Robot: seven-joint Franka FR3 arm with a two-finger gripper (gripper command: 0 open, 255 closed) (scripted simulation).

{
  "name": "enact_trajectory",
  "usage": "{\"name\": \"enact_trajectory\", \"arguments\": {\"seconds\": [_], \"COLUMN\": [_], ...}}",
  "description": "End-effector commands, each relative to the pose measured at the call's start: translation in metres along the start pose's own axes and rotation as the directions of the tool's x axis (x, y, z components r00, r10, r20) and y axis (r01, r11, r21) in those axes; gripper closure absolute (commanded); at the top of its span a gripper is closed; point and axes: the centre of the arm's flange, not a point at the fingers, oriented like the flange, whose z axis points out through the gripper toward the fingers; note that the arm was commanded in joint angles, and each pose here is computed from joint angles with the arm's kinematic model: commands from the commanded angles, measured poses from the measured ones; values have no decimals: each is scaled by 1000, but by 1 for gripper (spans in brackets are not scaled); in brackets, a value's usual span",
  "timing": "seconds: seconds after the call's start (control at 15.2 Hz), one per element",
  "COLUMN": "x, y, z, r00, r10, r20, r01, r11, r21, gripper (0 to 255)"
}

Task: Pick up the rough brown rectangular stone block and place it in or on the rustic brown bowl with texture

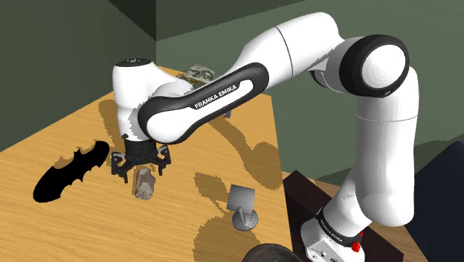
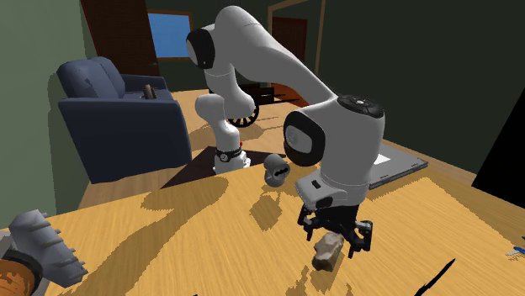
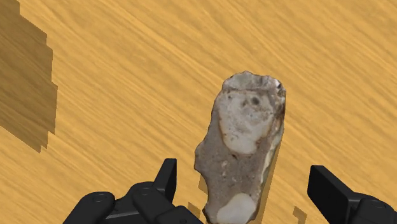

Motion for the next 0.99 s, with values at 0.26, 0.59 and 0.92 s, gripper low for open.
{"name": "enact_trajectory", "arguments": {"seconds": [0.26, 0.59, 0.92], "x": [0, 0, -1], "y": [0, 0, 0], "z": [1, 0, -26], "r00": [1000, 1000, 1000], "r10": [0, 0, 0], "r20": [0, 0, 0], "r01": [0, 0, 0], "r11": [1000, 1000, 1000], "r21": [0, 0, 0], "gripper": [255, 255, 255]}}
